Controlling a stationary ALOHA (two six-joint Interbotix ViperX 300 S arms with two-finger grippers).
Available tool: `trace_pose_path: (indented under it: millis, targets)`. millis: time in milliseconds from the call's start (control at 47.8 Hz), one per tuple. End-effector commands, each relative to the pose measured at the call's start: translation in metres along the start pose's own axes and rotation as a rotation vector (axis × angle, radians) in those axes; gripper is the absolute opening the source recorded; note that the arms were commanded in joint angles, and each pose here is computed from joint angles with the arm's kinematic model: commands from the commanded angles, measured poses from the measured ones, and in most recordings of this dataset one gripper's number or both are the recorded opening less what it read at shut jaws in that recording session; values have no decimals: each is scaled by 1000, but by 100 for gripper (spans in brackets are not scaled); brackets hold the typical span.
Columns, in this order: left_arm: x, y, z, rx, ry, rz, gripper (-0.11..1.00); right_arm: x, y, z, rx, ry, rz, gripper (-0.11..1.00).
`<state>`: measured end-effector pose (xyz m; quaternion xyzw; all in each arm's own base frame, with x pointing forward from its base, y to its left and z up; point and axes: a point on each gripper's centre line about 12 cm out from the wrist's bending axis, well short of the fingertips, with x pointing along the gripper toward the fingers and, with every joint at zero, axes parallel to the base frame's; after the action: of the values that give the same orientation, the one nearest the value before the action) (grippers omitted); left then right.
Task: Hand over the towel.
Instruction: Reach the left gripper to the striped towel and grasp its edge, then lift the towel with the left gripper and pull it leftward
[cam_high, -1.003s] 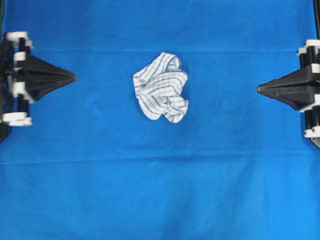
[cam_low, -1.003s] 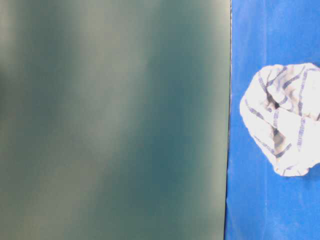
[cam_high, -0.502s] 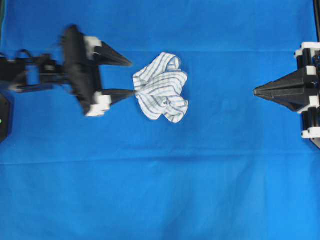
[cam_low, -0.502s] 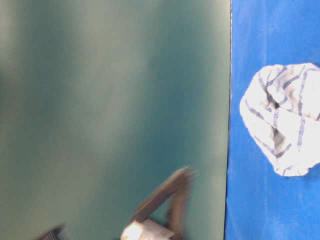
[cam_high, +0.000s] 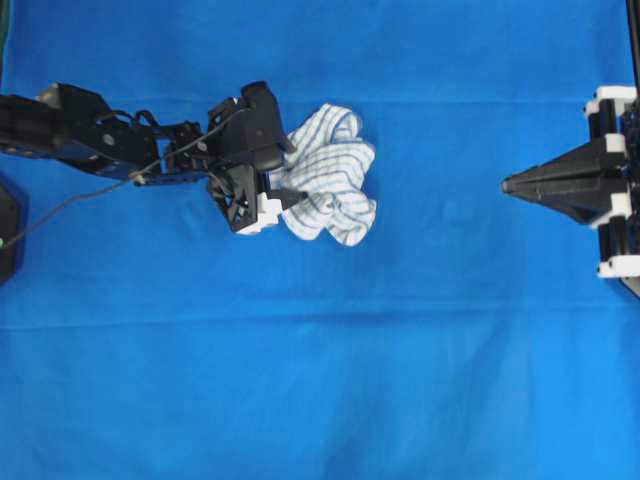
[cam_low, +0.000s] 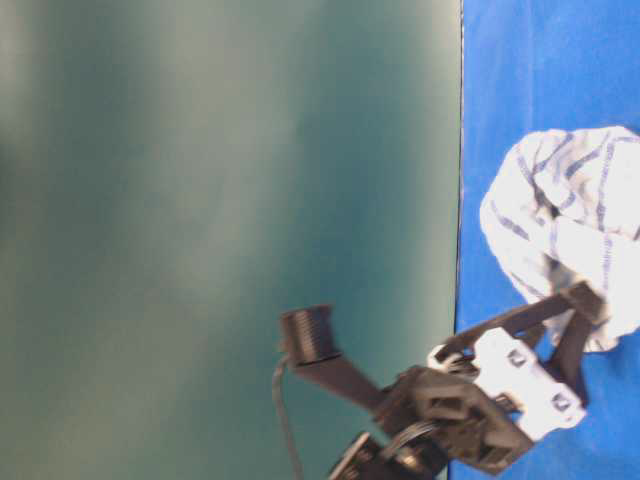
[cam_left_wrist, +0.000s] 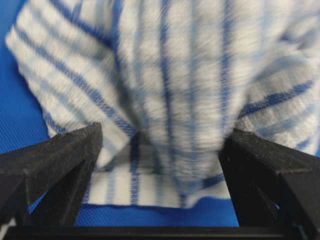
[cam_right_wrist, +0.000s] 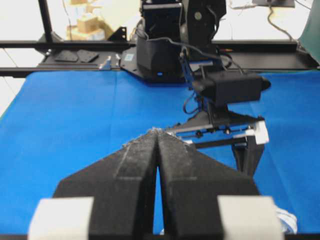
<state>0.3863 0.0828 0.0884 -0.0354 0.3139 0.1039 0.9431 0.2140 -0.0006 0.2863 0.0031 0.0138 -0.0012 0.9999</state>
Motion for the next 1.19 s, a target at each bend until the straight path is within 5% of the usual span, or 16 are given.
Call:
trace_pose_path:
  millis: [0, 167, 439, 502, 836, 1171]
  targets:
    - [0, -2, 13, 2, -34, -5, 93, 2, 0, 8, 3, -20, 0, 0]
    - [0, -3, 11, 4, -3, -7, 87, 2, 0, 8, 3, -20, 0, 0]
    - [-10, -11, 19, 15, -23, -23, 14, 2, 0, 9, 5, -23, 0, 0]
    - [-20, -11, 30, 16, -55, -23, 5, 2, 0, 10, 5, -25, -2, 0]
    - [-122, -19, 96, 23, -328, -51, 5, 3, 0, 13, 8, -34, -2, 0]
    - [-227, -44, 108, 43, -583, -161, 5, 3, 0, 14, 8, -38, -2, 0]
